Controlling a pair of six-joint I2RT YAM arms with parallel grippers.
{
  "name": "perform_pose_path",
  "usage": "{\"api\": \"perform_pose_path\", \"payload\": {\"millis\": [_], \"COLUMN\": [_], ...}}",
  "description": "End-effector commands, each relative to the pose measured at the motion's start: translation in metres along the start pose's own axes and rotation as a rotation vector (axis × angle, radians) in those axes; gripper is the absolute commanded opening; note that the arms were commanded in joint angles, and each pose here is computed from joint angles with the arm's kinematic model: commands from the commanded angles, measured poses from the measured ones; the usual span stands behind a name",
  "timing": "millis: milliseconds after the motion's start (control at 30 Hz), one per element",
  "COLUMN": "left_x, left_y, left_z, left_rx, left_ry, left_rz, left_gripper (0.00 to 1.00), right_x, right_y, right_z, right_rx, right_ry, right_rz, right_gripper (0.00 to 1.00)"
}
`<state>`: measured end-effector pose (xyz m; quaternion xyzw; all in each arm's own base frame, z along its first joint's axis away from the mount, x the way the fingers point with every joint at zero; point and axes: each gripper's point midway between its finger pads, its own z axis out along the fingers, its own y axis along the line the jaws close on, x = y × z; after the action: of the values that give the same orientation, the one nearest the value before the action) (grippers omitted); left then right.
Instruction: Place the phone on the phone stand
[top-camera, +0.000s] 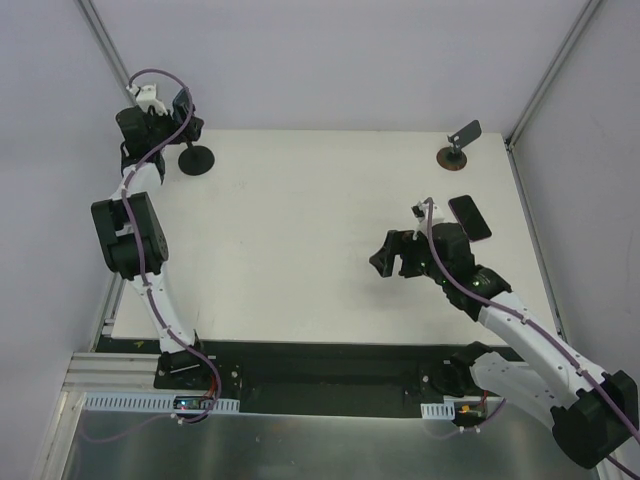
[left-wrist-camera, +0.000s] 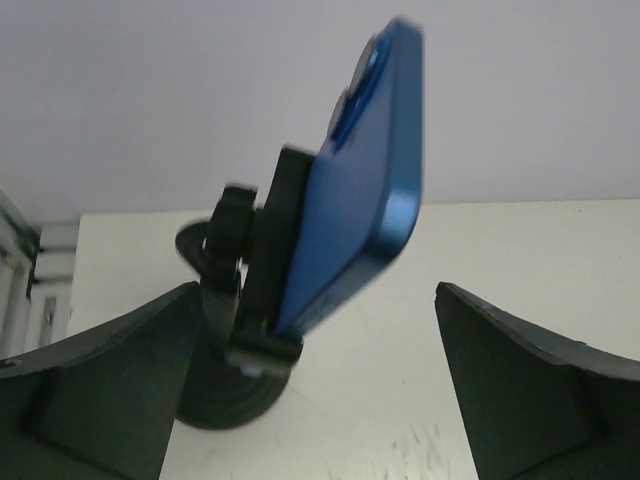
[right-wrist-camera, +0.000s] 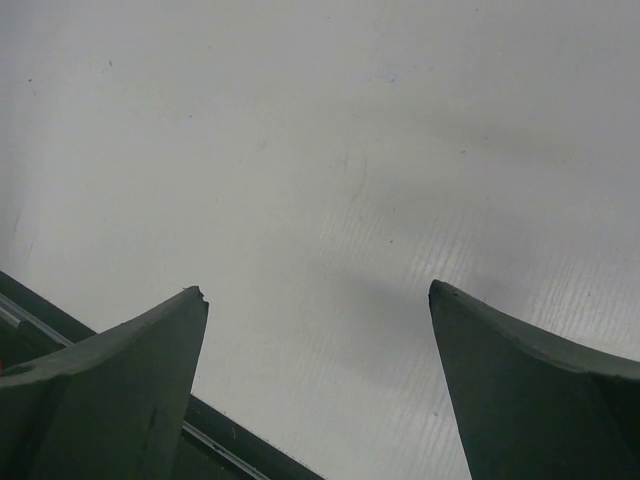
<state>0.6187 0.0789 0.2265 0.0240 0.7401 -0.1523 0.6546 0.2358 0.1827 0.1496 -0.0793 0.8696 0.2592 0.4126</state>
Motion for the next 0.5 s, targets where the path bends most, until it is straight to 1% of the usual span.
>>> {"api": "perform_pose_path", "payload": {"millis": [0,33,67,100,133,167,200,233,267,300,333,367,400,433,467], "left_x": [-0.079,-0.078,-0.079,-0.078,-0.067,-0.068,-0.061,-0.041,-0.033,-0.023,-0.013,0.004,0.013,0.020,0.035], "left_y": [-0.032,-0.033,-0.043,-0.048,-0.045,-0.058,-0.062,-0.070,-0.086,-0.099,-0.122,-0.143,-0.157,-0.174,-0.204], "left_z": [-0.053,-0.062,-0.084,-0.096,-0.109,-0.132,-0.145,-0.156,-0.173,-0.179,-0.182,-0.194,-0.197,-0.200,-0.202], "left_rx": [-0.057,-0.086,-0.111,-0.136,-0.202,-0.216,-0.247,-0.293,-0.289,-0.271,-0.227,-0.184,-0.152,-0.108,-0.037], "left_ry": [-0.193,-0.198,-0.203,-0.204,-0.183,-0.185,-0.165,-0.100,-0.080,-0.050,-0.015,0.013,0.031,0.050,0.100], "left_rz": [-0.205,-0.244,-0.280,-0.337,-0.388,-0.411,-0.462,-0.514,-0.539,-0.564,-0.572,-0.584,-0.588,-0.575,-0.547], "left_gripper": [0.99,0.99,0.99,0.99,0.99,0.99,0.99,0.99,0.99,0.98,0.97,0.97,0.97,0.97,0.97], "right_x": [-0.019,-0.017,-0.014,-0.014,-0.010,-0.008,-0.007,-0.001,0.001,0.002,0.009,0.009,0.004,0.004,0.000], "right_y": [0.013,0.017,0.018,0.021,0.025,0.026,0.027,0.025,0.021,0.020,0.013,0.006,0.003,-0.009,-0.014], "right_z": [-0.012,-0.012,-0.011,-0.011,-0.010,-0.009,-0.007,-0.003,0.000,0.003,0.010,0.013,0.018,0.025,0.030], "right_rx": [-0.027,-0.046,-0.049,-0.057,-0.079,-0.082,-0.079,-0.065,-0.051,-0.034,-0.003,0.021,0.027,0.086,0.102], "right_ry": [-0.003,0.015,0.040,0.056,0.085,0.096,0.107,0.134,0.146,0.151,0.170,0.166,0.141,0.111,0.081], "right_rz": [0.021,0.024,0.043,0.059,0.075,0.100,0.148,0.183,0.218,0.278,0.309,0.342,0.359,0.381,0.396], "right_gripper": [0.96,0.96,0.96,0.96,0.96,0.96,0.96,0.96,0.96,0.96,0.96,0.96,0.96,0.96,0.96]}}
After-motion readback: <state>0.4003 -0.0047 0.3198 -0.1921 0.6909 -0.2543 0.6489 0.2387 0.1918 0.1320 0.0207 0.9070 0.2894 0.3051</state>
